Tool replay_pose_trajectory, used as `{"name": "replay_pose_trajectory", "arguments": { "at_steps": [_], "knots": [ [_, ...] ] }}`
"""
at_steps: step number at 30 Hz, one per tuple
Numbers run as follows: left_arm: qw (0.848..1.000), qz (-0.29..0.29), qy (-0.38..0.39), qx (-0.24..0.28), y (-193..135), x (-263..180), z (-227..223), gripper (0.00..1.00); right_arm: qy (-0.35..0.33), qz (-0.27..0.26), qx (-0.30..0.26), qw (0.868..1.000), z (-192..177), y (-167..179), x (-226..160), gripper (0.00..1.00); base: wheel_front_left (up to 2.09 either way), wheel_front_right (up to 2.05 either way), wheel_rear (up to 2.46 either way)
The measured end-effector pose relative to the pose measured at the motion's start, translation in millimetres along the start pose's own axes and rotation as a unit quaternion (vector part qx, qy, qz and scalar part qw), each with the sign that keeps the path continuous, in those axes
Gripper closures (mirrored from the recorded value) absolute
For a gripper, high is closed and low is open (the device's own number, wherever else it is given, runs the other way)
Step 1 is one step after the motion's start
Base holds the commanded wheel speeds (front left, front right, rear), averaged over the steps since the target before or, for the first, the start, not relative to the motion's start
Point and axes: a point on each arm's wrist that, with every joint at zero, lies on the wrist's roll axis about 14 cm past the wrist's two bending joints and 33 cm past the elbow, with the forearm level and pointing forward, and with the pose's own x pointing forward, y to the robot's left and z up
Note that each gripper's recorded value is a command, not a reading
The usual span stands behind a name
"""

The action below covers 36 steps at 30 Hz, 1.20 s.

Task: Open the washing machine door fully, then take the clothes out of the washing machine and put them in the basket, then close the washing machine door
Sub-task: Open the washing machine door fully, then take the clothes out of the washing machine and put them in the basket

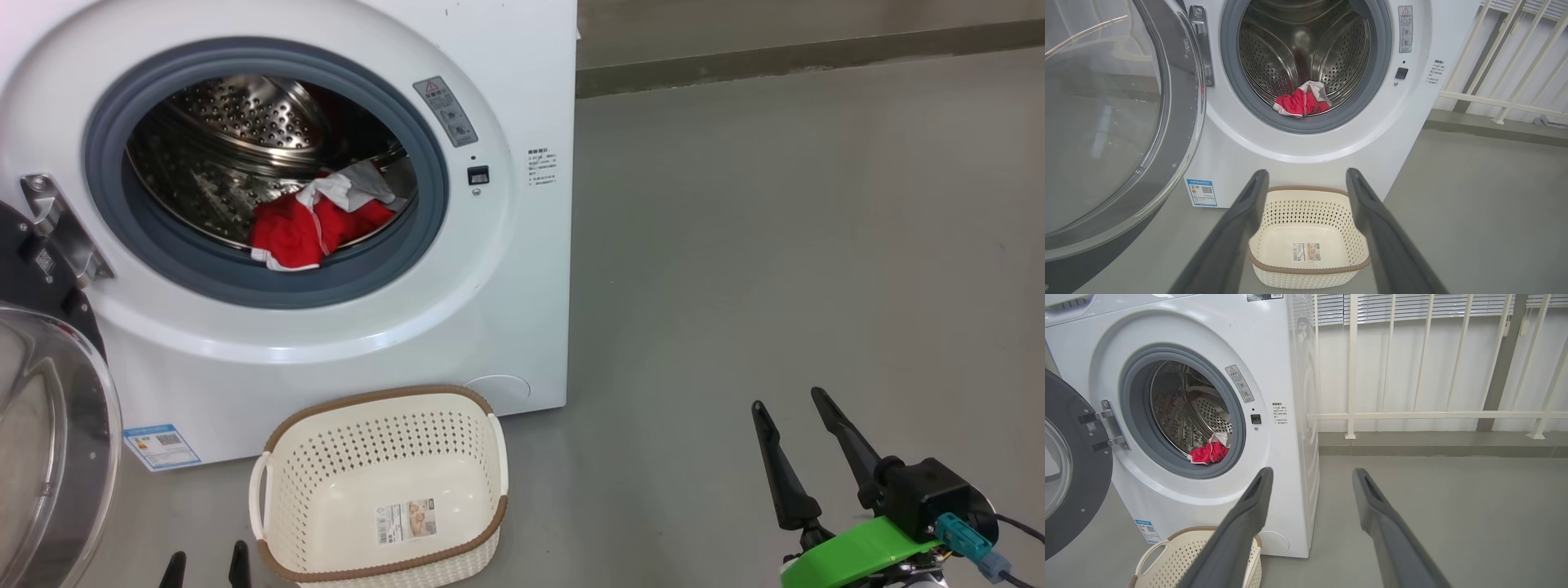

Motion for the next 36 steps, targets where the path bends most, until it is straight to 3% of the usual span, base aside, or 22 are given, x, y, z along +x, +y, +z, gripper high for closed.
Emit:
{"name": "replay_pose_trajectory", "arguments": {
  "at_steps": [11,24,36],
  "knots": [
    [0.999,-0.017,-0.037,-0.032,-10,3,21,0.0,0.008,0.0,0.001,1.0,-5,0,-2,0.0,0.0,0.0,0.0],
    [0.999,-0.018,-0.036,-0.018,-7,4,21,0.0,0.015,-0.003,0.001,1.0,-10,-2,-2,0.0,0.01,-0.03,0.02],
    [1.0,-0.008,-0.023,-0.009,-1,5,13,0.0,0.022,-0.005,0.001,1.0,-14,-3,-2,0.0,0.96,-1.2,0.24]
  ]
}}
